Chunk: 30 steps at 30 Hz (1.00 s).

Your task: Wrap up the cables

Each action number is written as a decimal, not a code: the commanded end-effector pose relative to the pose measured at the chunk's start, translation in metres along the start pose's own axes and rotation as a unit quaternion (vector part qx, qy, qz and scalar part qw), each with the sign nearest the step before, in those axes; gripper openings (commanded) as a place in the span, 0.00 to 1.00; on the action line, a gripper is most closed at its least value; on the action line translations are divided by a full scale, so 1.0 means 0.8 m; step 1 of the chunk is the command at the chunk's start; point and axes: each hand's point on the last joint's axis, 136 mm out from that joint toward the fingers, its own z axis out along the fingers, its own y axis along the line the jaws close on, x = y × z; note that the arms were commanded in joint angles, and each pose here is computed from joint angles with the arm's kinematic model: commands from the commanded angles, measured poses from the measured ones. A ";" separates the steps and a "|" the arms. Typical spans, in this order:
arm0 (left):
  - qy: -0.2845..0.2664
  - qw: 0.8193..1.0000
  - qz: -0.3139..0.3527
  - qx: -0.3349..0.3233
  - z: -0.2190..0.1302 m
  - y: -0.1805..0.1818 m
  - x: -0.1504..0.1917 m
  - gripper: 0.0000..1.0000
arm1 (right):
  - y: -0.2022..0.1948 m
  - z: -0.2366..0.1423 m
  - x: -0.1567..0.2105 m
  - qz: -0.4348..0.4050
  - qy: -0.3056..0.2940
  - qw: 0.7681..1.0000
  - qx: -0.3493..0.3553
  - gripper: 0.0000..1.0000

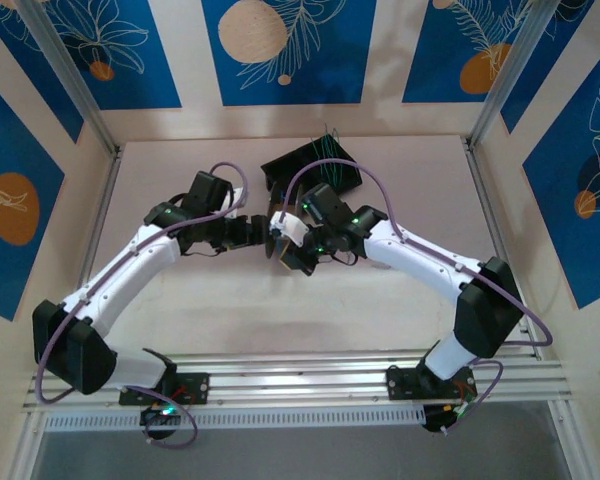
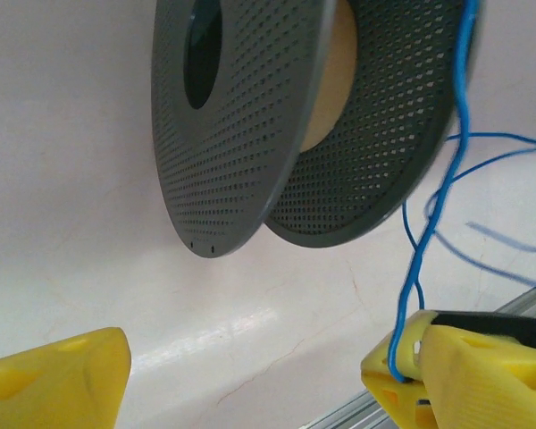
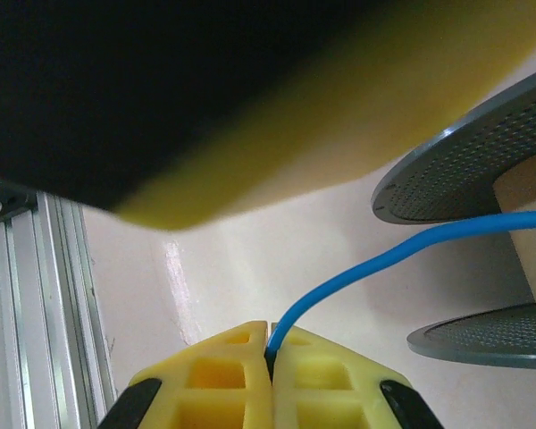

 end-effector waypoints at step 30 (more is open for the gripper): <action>-0.003 0.989 -0.085 0.119 -0.002 -0.030 -0.062 0.86 | 0.017 0.066 0.074 -0.048 0.044 0.995 0.071 0.00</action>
